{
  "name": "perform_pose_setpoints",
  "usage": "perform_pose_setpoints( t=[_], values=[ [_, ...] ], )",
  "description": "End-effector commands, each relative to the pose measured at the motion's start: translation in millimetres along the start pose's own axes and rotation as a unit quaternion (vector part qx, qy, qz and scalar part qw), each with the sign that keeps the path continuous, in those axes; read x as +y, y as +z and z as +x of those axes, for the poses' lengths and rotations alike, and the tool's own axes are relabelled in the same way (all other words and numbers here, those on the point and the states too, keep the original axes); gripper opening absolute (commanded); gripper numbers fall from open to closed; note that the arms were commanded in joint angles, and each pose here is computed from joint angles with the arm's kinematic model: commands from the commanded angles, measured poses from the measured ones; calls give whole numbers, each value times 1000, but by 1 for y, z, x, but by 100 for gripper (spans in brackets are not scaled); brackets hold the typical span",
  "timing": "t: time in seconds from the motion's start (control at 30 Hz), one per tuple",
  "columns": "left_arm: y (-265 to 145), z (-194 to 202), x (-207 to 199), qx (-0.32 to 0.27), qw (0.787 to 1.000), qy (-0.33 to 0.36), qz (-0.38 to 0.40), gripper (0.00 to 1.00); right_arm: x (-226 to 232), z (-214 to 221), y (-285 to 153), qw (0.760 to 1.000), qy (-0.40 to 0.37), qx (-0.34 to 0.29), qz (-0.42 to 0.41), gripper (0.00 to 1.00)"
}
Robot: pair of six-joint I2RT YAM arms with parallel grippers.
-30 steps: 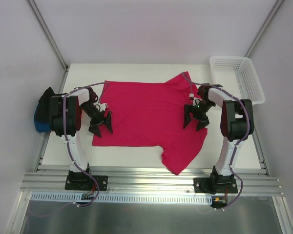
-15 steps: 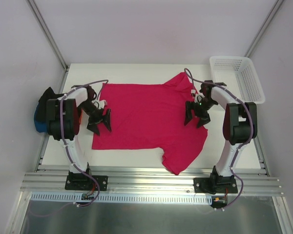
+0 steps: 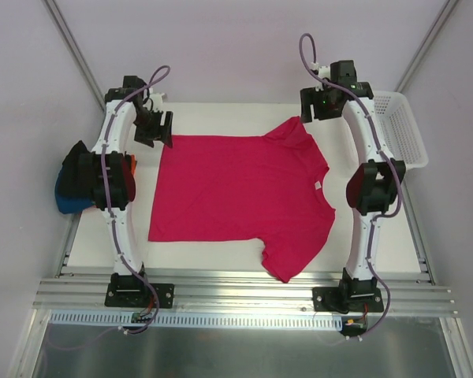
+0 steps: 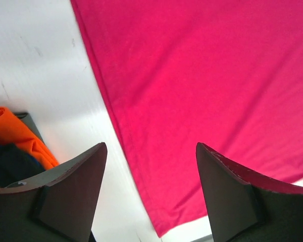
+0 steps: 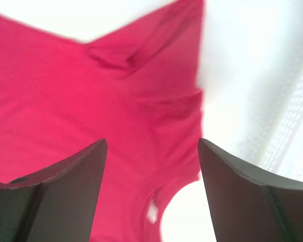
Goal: Fold and stack the t-shirts
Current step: Grap the side of the flattened tshirt furthest away from the robot with both arms
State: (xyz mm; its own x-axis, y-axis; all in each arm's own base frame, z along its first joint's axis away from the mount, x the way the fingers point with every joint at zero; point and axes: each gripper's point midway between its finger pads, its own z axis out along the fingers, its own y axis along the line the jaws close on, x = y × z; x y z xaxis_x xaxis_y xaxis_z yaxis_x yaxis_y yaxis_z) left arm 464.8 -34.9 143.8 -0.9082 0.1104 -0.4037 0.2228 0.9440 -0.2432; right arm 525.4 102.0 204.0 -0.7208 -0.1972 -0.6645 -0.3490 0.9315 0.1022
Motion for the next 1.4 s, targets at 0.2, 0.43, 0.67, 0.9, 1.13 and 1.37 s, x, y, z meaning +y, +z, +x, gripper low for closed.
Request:
perform_pose_setpoints(
  t=[0.2,0.43,0.67,0.9,1.13,1.37],
  values=[
    [16,-39,37,-44,996,33,-74,70,-64,-36,74,983,-69,-67,154,76],
    [10,-86,36,-126,988,54,-75,67,-67,-85,94,967,-95,-165,169,76],
    [10,-86,27,-126,987,61,-74,66,-65,-111,102,955,-64,-233,170,76],
    [9,-77,-6,-114,987,83,-75,67,15,-111,123,969,67,-238,15,68],
    [12,-58,-36,-92,988,106,-71,68,58,-75,153,972,143,-176,-69,63],
    [13,-44,-19,-67,985,107,-114,69,66,-40,159,974,170,-112,-98,56]
  ],
)
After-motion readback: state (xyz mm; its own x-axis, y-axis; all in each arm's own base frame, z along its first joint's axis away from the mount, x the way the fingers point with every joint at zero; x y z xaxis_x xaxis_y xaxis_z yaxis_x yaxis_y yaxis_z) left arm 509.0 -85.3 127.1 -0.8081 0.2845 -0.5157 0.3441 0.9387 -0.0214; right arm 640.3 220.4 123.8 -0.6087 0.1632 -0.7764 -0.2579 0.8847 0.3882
